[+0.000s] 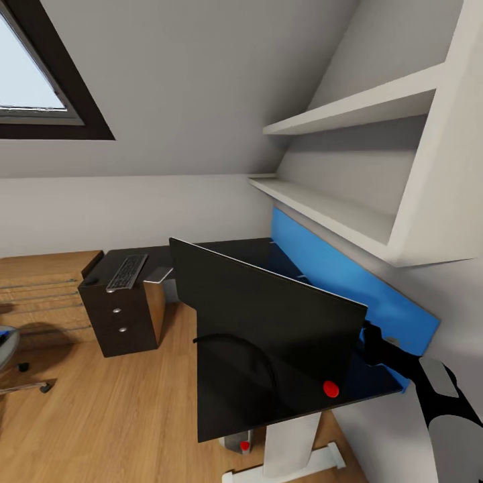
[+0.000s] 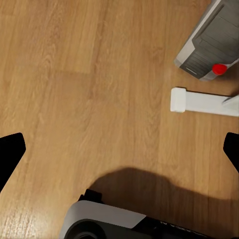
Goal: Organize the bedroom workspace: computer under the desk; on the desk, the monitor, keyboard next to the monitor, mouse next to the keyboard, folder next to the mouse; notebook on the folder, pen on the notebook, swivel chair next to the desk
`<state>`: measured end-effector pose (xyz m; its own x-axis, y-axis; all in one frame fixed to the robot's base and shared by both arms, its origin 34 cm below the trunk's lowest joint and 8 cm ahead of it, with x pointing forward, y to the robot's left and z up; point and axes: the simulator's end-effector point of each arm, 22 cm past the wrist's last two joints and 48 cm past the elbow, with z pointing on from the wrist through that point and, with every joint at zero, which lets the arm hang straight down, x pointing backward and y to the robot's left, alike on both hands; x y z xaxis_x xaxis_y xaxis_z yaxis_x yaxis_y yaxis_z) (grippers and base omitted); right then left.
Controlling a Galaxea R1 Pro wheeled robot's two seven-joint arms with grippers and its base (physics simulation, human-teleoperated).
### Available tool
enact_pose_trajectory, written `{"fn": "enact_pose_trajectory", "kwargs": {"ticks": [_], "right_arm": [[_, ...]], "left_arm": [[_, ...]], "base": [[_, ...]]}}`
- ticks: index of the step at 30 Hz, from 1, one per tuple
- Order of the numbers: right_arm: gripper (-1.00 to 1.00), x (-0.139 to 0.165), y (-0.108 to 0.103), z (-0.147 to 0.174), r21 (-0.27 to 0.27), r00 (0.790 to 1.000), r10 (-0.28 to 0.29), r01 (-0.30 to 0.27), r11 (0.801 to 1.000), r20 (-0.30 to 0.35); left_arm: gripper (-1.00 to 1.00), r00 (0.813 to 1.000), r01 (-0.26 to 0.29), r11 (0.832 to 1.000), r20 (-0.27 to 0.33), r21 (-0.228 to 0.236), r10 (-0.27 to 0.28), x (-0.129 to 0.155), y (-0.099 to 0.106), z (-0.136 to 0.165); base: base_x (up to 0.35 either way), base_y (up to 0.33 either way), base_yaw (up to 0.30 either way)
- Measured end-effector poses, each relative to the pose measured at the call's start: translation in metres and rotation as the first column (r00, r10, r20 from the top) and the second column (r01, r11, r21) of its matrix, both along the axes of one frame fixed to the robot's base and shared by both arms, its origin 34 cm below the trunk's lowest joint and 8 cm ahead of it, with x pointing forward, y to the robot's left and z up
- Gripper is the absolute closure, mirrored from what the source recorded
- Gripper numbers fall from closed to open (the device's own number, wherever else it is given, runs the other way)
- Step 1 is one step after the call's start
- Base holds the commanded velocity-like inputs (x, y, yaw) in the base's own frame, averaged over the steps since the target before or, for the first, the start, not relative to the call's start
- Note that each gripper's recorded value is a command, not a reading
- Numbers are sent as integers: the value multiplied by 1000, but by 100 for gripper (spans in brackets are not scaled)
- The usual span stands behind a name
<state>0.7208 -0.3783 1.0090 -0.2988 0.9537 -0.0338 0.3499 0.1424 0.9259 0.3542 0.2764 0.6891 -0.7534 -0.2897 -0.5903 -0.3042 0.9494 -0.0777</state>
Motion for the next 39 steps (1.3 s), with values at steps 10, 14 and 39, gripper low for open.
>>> {"fn": "enact_pose_trajectory", "kwargs": {"ticks": [10,14,39], "right_arm": [[-100,-2,5,-1,3,1000,26,-26,1000,-8],[-100,-3,6,-4,-4,999,29,-29,1000,-14],[-100,-4,6,-8,-28,999,36,-37,999,-27]], "left_arm": [[-100,1000,0,1000,0,0,0,0,0,0],[-100,1000,0,1000,0,-1,0,0,0,0],[-100,1000,-2,1000,0,0,2,0,0,0]], "base": [[-1,0,0],[-137,90,0],[-250,220,0]]}}
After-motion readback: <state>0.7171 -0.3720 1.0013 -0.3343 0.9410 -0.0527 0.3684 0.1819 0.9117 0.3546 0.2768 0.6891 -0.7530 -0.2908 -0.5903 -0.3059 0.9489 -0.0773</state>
